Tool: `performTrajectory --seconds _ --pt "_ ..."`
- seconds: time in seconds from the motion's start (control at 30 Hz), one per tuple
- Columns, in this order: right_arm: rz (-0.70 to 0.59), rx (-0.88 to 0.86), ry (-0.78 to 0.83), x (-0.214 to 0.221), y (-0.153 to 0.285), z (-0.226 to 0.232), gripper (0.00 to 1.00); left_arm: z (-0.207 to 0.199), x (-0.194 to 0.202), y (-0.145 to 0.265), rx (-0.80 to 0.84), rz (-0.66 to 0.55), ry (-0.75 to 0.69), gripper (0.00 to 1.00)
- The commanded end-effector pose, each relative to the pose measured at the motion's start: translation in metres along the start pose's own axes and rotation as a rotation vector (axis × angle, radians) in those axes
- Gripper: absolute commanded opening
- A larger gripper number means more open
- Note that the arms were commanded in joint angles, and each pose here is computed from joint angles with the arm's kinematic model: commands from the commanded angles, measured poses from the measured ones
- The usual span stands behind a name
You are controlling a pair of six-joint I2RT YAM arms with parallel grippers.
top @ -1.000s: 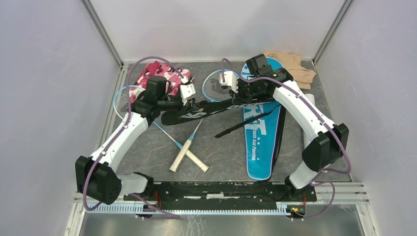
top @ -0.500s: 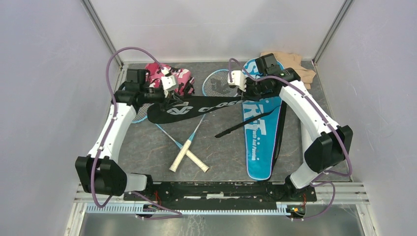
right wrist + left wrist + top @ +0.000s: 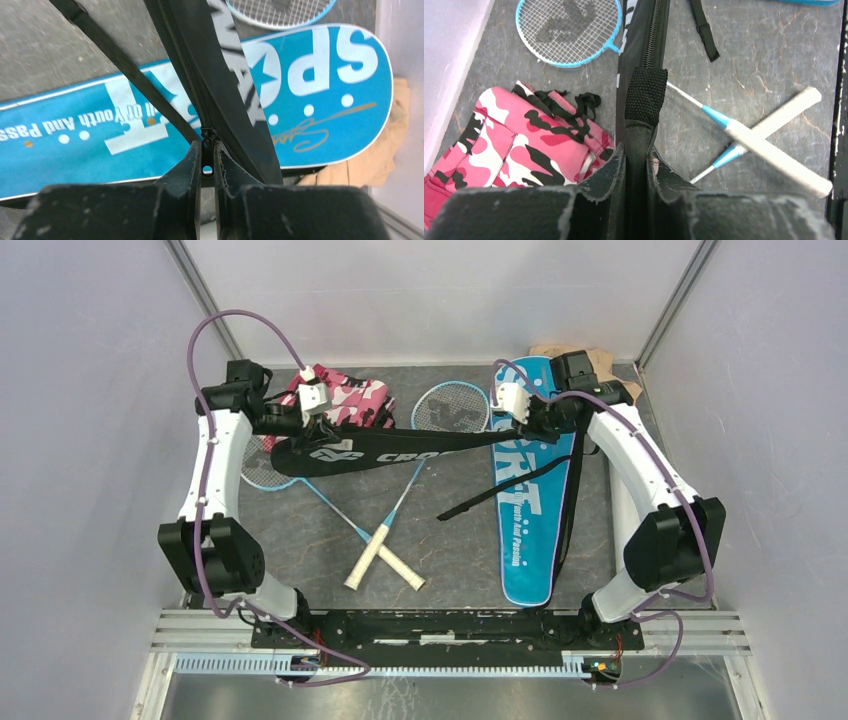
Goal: Pack up the badminton gear
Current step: Zip the racket bag at the center of the board.
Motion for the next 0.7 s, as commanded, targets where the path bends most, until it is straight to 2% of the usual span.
performTrajectory --seconds 0.0,0.33,0.67 --pt "0.118 0.07 -0.001 0.03 0.026 -0.008 0.0 0.018 0.015 0.031 -0.058 0.155 -0.131 0.02" --pt "0.245 0.111 -0.071 0.097 0.037 -0.018 0.0 0.031 0.028 0.05 -0.099 0.202 -0.154 0.02" --pt "0.328 0.106 -0.16 0.162 0.018 -0.019 0.0 0.032 0.03 0.047 -0.057 0.178 -0.151 0.02"
Point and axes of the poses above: each gripper's point midway between its finger pads, its own y axis back along the fingers, its own z axis along the line the jaws close on, x = y × z, the point moved 6 cm from there along y, back along the fingers, and after that the axes turned 6 degrees about y, right-handed, at the moved point
